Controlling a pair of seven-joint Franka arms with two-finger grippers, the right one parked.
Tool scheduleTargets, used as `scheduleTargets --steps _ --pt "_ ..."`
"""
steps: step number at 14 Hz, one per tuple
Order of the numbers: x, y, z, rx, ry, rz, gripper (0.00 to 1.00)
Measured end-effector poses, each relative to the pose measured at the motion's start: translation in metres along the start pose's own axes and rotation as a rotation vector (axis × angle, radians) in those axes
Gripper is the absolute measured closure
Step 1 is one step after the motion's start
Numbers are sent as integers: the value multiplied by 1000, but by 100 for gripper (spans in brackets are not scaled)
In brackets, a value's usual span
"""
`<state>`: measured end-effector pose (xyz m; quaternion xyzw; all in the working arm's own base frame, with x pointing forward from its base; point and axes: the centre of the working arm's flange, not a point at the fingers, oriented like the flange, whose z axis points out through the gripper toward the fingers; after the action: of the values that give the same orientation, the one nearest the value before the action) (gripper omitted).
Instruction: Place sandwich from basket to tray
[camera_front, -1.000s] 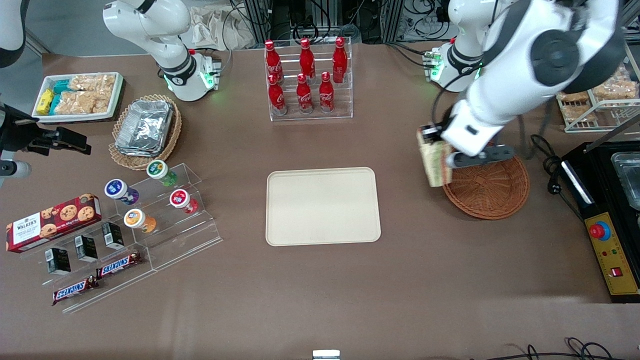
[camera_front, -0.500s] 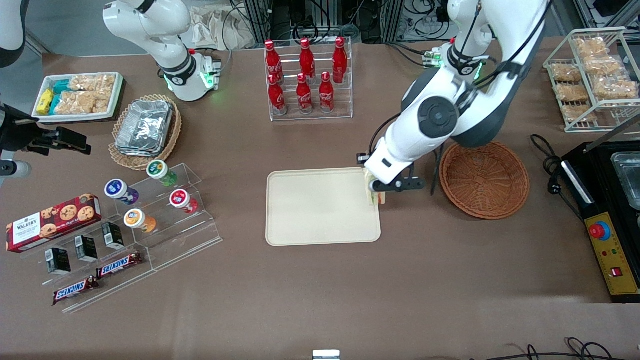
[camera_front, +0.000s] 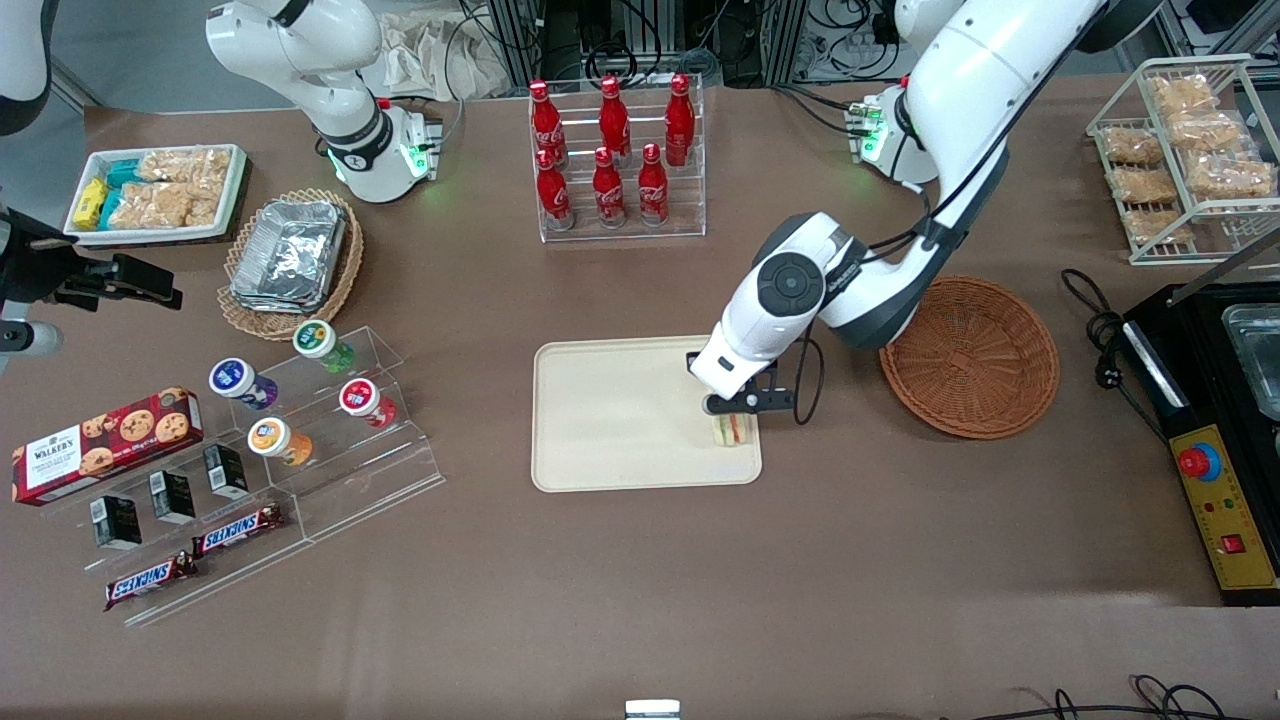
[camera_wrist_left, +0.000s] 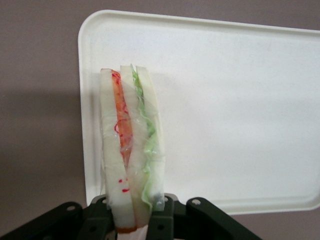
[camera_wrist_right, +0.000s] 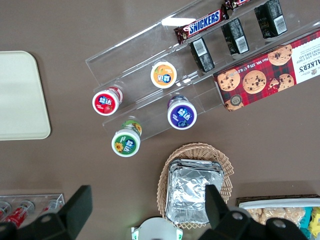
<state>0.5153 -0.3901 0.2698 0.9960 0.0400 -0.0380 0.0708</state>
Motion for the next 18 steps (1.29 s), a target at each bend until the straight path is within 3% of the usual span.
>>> scheduleTargets --steps 6,8,13,15,18 --pt "2 -4 28 24 4 34 81" --pt "4 -4 26 25 15 10 67" --pt "24 3 -10 3 71 -99 16" --pt "33 2 -45 47 79 -124 0" --pt "48 -7 -118 119 98 -167 0"
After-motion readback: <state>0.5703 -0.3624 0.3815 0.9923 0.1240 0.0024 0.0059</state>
